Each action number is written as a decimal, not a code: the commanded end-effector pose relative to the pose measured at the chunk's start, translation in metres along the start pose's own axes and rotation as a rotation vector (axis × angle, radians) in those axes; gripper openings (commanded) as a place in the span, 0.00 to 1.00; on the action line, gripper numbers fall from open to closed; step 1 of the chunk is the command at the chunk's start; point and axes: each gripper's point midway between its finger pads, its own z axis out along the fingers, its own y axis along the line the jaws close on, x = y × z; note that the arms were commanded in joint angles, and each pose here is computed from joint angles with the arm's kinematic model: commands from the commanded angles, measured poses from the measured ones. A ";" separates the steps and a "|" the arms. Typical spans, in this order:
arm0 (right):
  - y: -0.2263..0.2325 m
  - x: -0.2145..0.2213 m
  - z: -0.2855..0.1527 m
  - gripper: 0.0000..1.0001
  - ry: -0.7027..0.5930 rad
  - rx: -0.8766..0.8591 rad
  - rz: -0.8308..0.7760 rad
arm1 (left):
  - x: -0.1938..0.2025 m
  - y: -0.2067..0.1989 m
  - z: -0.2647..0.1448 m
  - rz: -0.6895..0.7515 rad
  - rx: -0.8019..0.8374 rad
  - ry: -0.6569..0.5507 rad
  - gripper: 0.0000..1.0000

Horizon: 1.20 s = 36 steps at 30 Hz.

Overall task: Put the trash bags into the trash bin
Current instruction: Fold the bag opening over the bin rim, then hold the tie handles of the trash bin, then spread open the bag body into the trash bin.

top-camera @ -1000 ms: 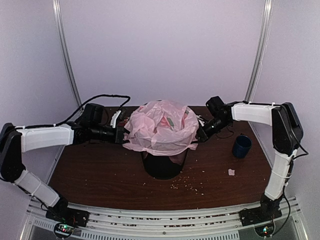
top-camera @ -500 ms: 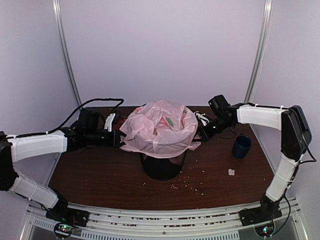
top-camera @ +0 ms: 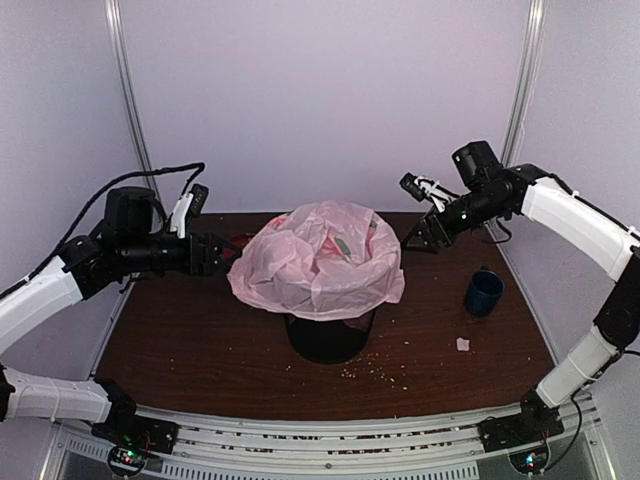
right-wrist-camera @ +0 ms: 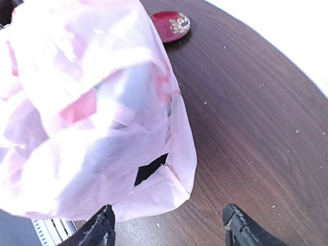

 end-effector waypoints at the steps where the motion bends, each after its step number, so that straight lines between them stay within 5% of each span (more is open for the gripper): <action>1: 0.004 -0.004 -0.022 0.74 0.041 0.021 -0.025 | -0.017 -0.003 -0.020 0.066 -0.040 -0.027 0.75; 4: 0.013 -0.052 -0.047 0.67 -0.087 0.045 -0.076 | -0.033 0.003 -0.024 0.049 -0.099 -0.072 0.79; 7: 0.041 -0.098 -0.052 0.48 -0.168 0.033 -0.196 | -0.025 0.002 0.003 0.018 -0.047 0.001 0.73; 10: 0.084 -0.112 -0.027 0.28 -0.132 -0.044 -0.312 | -0.010 0.005 0.026 -0.015 -0.017 0.074 0.63; 15: 0.126 -0.086 0.033 0.16 0.025 -0.113 -0.464 | 0.015 -0.001 0.049 -0.042 0.088 0.160 0.58; 23: 0.098 -0.054 0.127 0.10 0.240 -0.045 -0.465 | 0.051 0.029 0.084 -0.101 0.035 0.202 0.00; 36: 0.108 0.058 0.179 0.12 0.665 -0.193 -0.676 | 0.066 0.044 0.104 -0.168 0.049 0.113 0.00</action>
